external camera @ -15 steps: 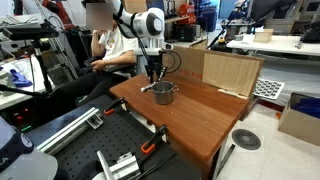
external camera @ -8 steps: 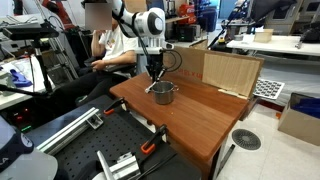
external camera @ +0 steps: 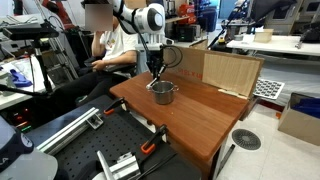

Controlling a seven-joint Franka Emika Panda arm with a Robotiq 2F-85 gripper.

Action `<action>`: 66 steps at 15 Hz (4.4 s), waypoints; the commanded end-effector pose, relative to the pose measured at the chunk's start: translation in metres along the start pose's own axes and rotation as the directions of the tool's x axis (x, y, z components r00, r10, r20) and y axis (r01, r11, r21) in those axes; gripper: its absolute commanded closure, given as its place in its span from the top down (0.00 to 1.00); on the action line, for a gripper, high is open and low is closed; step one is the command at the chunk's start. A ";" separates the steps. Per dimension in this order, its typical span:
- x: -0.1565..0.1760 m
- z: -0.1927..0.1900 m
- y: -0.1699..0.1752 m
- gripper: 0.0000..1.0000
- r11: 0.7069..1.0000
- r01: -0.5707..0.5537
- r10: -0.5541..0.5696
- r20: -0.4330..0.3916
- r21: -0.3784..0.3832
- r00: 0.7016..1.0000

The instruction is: Pick up the marker and put it in the bowl

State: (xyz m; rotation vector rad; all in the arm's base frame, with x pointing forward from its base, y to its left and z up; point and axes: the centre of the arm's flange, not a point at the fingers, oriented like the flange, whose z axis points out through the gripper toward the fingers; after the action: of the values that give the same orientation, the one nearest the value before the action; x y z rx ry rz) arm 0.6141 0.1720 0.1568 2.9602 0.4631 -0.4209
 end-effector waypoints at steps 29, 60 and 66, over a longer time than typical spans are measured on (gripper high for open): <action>-0.176 -0.069 0.018 0.05 0.633 -0.759 0.636 -0.455 -0.156 0.624; -0.100 -0.050 0.078 0.05 0.453 -0.885 0.778 -0.438 -0.105 0.450; -0.095 -0.042 0.061 0.05 0.488 -0.861 0.748 -0.439 -0.143 0.497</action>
State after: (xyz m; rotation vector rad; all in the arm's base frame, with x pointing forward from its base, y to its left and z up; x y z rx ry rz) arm 0.5520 0.0874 0.2327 2.4814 -0.8552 0.2879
